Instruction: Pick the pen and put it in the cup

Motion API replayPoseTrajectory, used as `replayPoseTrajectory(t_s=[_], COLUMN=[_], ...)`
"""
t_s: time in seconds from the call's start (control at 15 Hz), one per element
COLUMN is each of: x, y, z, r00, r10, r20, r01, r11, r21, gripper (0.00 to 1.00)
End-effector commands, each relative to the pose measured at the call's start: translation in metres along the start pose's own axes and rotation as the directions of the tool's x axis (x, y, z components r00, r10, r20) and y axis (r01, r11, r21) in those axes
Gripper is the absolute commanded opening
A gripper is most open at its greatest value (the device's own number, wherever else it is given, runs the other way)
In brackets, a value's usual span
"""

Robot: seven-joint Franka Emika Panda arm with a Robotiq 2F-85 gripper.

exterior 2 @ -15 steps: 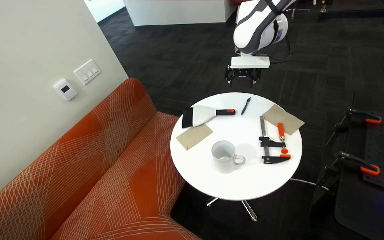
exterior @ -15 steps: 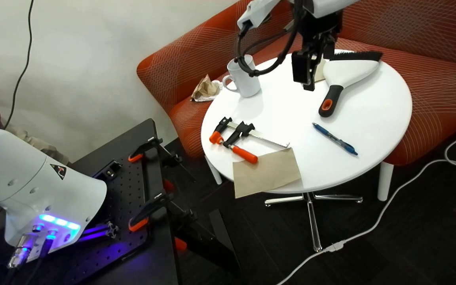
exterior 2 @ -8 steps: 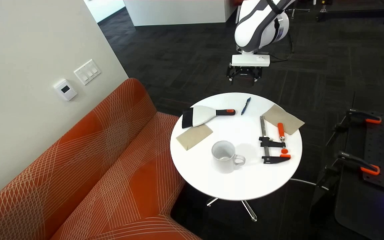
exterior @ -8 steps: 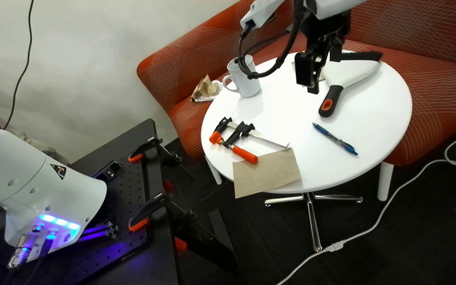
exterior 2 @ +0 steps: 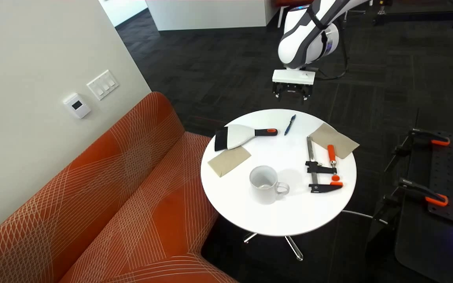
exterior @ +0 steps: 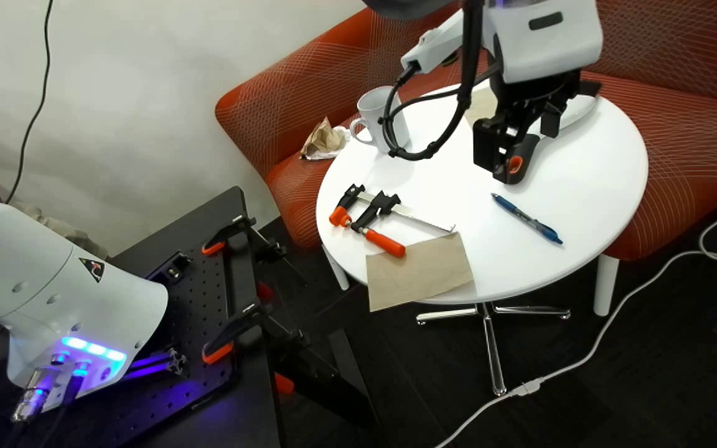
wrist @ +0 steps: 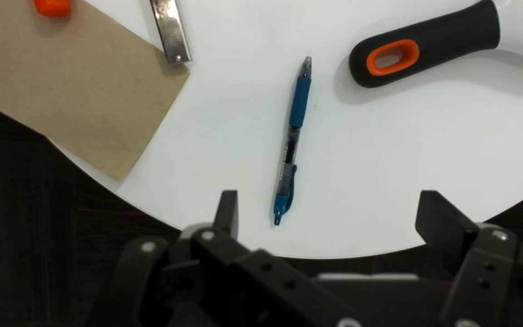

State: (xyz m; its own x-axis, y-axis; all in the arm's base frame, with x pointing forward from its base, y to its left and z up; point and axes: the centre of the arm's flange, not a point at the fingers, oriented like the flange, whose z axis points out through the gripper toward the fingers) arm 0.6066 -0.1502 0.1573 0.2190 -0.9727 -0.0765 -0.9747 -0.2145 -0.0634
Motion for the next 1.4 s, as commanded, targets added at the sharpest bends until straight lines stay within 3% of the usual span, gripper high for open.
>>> replayPoseTrajectory(t_s=[0.0,0.53,1.27,1.33], x=[0.014,0.031,0.042,0.043], y=[-0.012,-0.013,-0.011,-0.01], z=[0.022,0.067,0.105,0.106], r00=[0.996,0.985,0.982,0.981], r10=[0.084,0.17,0.188,0.19], r20=[-0.024,-0.033,-0.031,-0.031], r01=[-0.084,-0.172,-0.19,-0.192], r11=[0.996,0.983,0.977,0.977], r21=[-0.016,-0.065,-0.093,-0.093], gripper=[1.0,1.0,1.0,0.75])
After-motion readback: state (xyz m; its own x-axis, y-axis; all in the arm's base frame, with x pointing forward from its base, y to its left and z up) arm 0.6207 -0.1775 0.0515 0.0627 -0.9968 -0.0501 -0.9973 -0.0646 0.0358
